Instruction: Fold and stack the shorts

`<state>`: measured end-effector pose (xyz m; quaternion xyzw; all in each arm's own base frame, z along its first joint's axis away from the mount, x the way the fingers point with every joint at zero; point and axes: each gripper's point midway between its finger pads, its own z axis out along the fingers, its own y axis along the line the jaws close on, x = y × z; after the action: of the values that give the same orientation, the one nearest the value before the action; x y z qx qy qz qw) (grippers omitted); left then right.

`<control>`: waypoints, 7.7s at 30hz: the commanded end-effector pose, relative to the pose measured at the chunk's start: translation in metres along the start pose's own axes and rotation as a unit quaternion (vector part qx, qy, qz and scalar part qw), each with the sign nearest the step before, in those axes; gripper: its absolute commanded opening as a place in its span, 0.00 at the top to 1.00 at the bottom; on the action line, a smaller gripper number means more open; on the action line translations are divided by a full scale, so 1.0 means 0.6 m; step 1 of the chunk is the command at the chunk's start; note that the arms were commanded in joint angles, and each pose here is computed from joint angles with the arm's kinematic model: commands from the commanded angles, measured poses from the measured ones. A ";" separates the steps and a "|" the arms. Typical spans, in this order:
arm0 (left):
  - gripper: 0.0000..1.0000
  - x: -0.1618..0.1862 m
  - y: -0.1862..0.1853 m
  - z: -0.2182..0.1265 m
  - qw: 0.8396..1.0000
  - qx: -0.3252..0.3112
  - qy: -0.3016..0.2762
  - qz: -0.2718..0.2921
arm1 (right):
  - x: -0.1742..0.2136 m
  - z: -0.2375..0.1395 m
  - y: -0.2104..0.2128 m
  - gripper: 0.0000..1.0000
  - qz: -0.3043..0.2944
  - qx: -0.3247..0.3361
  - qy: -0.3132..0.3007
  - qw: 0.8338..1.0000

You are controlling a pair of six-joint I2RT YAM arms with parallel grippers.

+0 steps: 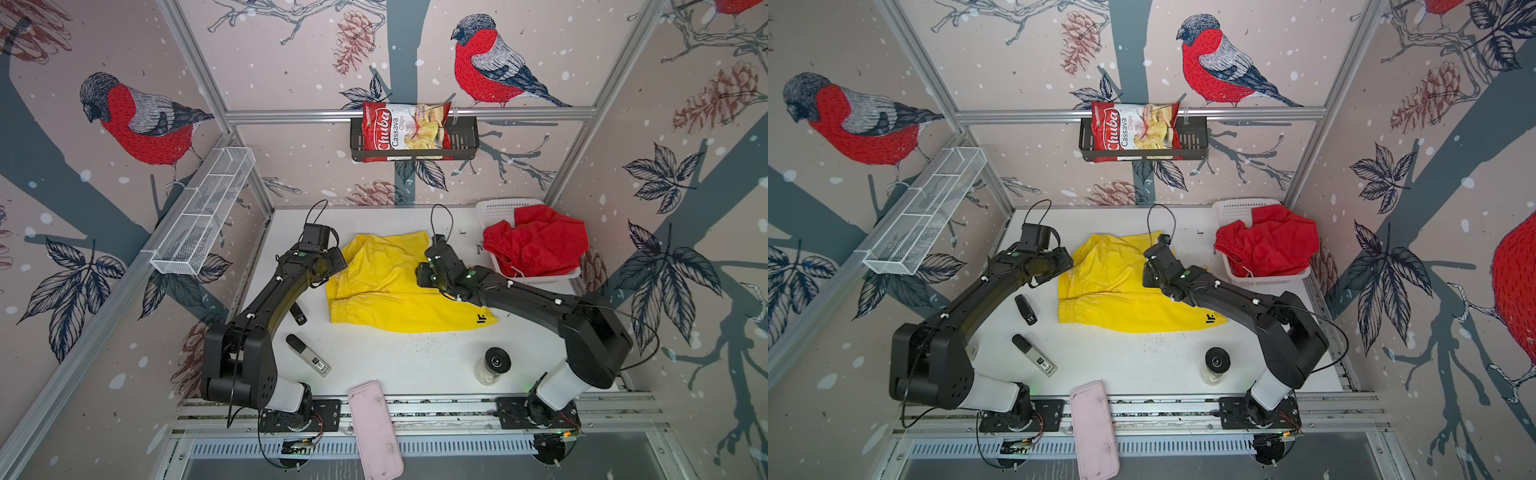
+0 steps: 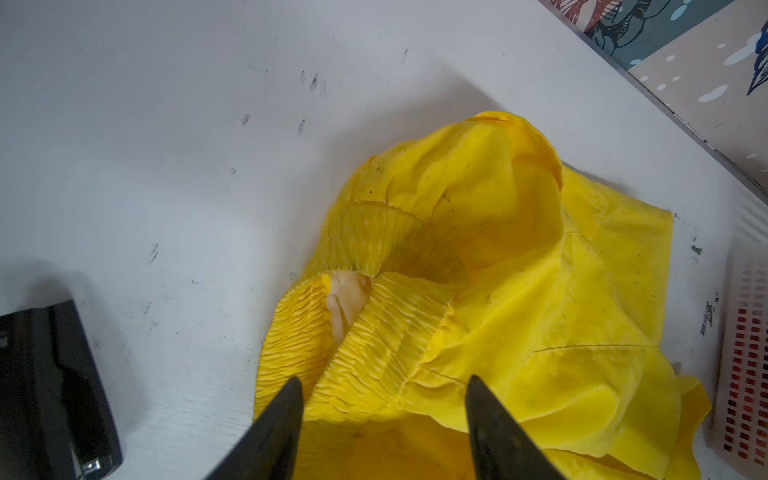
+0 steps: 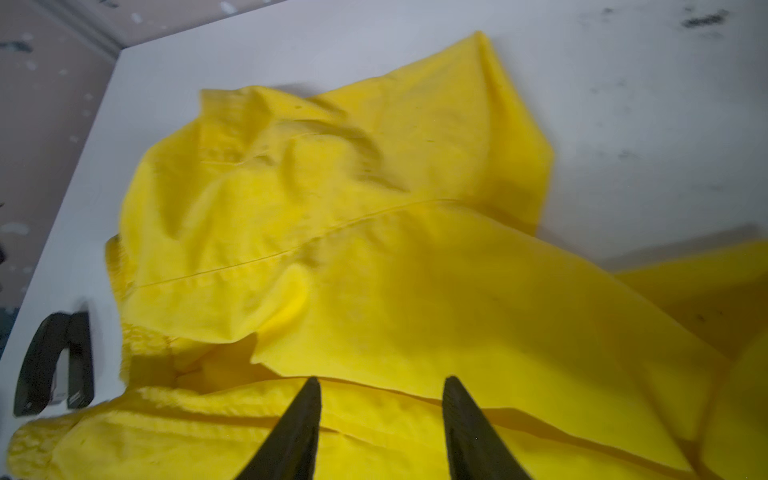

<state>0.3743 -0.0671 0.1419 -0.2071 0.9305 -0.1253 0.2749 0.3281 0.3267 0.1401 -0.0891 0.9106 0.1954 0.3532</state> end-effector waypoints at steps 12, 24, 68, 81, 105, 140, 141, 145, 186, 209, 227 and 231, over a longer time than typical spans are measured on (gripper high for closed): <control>0.27 0.160 0.067 0.015 0.990 -0.012 0.142 -0.023 | 0.024 0.032 0.061 0.38 -0.068 -0.038 0.015 0.997; 0.85 0.184 0.031 0.008 0.985 0.081 0.139 -0.055 | 0.033 0.003 -0.028 0.38 -0.007 -0.004 0.016 1.000; 1.00 0.033 0.080 -0.048 0.998 0.005 0.011 -0.060 | 0.190 -0.099 -0.250 0.36 0.215 -0.025 0.084 0.973; 1.00 -0.037 0.032 -0.099 0.994 0.075 -0.016 -0.078 | -0.021 -0.159 -0.243 1.00 0.141 0.010 -0.049 0.989; 1.00 -0.269 -0.263 -0.666 0.845 0.467 -0.260 0.003 | -0.436 -0.817 -0.139 1.00 0.046 -0.016 -0.557 0.829; 1.00 -0.306 -0.010 -0.015 0.955 0.171 -0.177 -0.163 | -0.260 0.008 -0.334 1.00 0.183 0.067 -0.185 0.963; 1.00 -0.311 -0.009 -0.001 0.956 0.168 -0.178 -0.162 | -0.264 0.030 -0.330 1.00 0.175 0.068 -0.184 0.965; 1.00 -0.325 -0.009 0.058 0.960 0.162 -0.167 -0.157 | -0.301 0.096 -0.328 1.00 0.151 0.079 -0.193 0.966; 0.71 -0.211 -0.194 0.175 0.989 0.121 -0.082 -0.029 | -0.084 0.147 -0.282 0.33 0.133 0.069 0.012 0.989; 0.61 -0.058 -0.422 0.228 0.964 0.207 -0.033 0.163 | -0.198 0.274 -0.274 0.75 0.145 0.009 -0.022 0.989; 0.39 0.058 -0.484 0.229 0.896 0.292 0.024 0.333 | -0.301 0.287 -0.250 0.75 0.145 -0.043 -0.046 0.987; 0.36 0.109 -0.493 0.228 0.875 0.266 0.019 0.405 | -0.346 0.227 -0.278 0.75 0.164 -0.043 -0.074 0.983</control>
<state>0.5089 -0.3665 0.1066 0.2088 0.8776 -0.2879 0.3215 0.6078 0.2476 0.0989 0.0540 0.8941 0.2751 0.3494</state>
